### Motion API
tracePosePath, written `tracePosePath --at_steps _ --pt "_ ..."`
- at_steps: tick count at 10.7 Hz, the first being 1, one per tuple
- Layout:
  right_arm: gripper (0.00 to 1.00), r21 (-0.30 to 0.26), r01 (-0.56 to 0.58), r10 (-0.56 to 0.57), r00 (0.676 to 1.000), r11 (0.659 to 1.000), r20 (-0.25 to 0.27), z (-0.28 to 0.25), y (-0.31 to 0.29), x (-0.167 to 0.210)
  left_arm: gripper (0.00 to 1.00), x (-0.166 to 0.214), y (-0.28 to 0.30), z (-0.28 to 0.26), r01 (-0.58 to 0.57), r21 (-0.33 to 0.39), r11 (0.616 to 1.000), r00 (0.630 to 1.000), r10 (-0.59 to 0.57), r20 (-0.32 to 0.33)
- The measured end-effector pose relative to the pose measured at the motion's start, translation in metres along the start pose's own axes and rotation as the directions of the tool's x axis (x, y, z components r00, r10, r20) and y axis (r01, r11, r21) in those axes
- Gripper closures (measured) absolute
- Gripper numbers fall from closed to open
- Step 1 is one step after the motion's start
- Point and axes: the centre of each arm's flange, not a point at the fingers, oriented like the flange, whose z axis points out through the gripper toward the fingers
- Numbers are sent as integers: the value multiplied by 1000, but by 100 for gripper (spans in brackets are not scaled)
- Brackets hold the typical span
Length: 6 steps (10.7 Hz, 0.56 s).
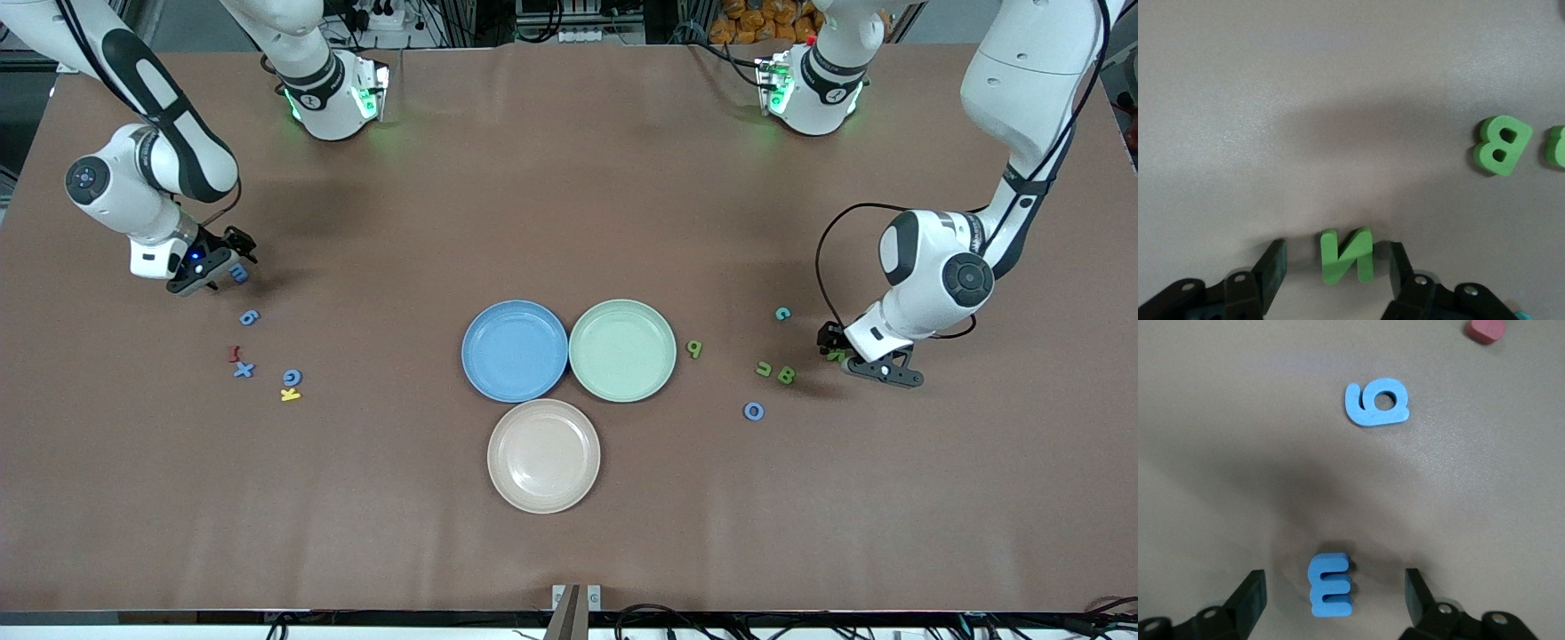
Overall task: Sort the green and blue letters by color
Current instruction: 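Grasp blue E with the right gripper while the left gripper grasps green N, then put N on green plate with the left gripper while the right gripper lifts E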
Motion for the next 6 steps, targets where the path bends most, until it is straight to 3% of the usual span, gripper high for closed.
tracePosePath --at_steps 1,2,3,6 --pt "8 0 3 -3 1000 1000 1 0 0 0 37 0 0 0 0 0 1000 1000 0 0" --pt "16 -2 10 -10 1000 1000 3 0 0 0 52 2 -2 -2 1 2 1000 1000 -1 -5" --pt "30 -4 14 -14 1000 1000 4 0 0 0 67 4 -3 -3 2 4 1000 1000 -2 -8" --pt "37 -12 23 -22 1000 1000 14 1 6 -11 67 5 -2 -5 1 5 1000 1000 -1 -12"
